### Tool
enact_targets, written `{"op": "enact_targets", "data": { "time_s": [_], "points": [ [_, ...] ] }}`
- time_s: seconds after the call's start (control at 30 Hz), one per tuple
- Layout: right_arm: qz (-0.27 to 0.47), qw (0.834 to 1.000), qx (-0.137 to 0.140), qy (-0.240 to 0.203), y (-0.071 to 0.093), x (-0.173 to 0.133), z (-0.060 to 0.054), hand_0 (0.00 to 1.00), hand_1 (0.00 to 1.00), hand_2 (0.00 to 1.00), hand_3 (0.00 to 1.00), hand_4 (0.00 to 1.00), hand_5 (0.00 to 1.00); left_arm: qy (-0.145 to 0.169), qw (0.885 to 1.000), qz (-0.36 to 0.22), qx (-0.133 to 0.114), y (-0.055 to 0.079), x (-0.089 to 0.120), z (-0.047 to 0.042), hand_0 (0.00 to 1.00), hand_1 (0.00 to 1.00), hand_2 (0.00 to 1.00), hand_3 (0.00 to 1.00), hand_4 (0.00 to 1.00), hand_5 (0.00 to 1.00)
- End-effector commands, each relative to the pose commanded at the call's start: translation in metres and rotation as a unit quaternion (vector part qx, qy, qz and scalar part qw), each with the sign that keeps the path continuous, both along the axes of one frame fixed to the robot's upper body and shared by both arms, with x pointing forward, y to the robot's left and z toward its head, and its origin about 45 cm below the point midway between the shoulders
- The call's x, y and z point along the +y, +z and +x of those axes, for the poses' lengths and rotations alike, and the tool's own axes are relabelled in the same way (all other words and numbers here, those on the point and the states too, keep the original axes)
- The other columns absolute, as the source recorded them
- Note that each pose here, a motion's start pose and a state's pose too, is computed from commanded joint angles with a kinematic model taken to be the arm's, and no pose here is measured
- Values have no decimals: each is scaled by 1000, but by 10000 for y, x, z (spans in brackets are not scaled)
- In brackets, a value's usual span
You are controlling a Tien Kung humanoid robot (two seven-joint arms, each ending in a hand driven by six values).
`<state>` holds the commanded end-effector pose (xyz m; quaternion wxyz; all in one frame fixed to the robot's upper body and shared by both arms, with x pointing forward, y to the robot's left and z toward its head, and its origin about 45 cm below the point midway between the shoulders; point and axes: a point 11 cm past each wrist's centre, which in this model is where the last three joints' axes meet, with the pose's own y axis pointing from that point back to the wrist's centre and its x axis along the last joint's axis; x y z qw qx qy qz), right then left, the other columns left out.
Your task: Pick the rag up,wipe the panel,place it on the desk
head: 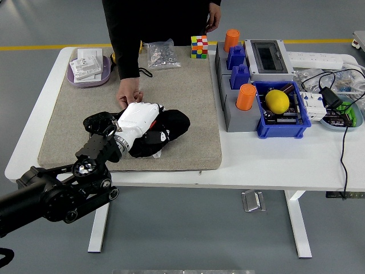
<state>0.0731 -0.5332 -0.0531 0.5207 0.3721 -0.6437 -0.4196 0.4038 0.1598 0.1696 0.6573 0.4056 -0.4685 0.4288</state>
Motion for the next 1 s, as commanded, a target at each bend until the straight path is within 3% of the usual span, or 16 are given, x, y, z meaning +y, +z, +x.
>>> {"op": "enact_targets", "data": {
  "time_s": [0.33, 0.57, 1.0],
  "points": [
    [2, 1000, 1, -2, -12, 14, -20, 723, 642, 682, 584, 974, 552, 16, 1000, 7, -2, -41, 123, 37, 209, 132, 465, 398, 316, 2],
    [2, 1000, -2, -3, -18, 24, -14, 723, 642, 681, 584, 974, 551, 53, 998, 24, -3, -95, 441, 123, 209, 132, 464, 398, 321, 2],
    [1, 1000, -4, -5, -15, 18, -16, 722, 643, 682, 584, 974, 550, 94, 994, 56, -1, -209, 868, 156, 209, 131, 463, 397, 326, 2]
  ]
}}
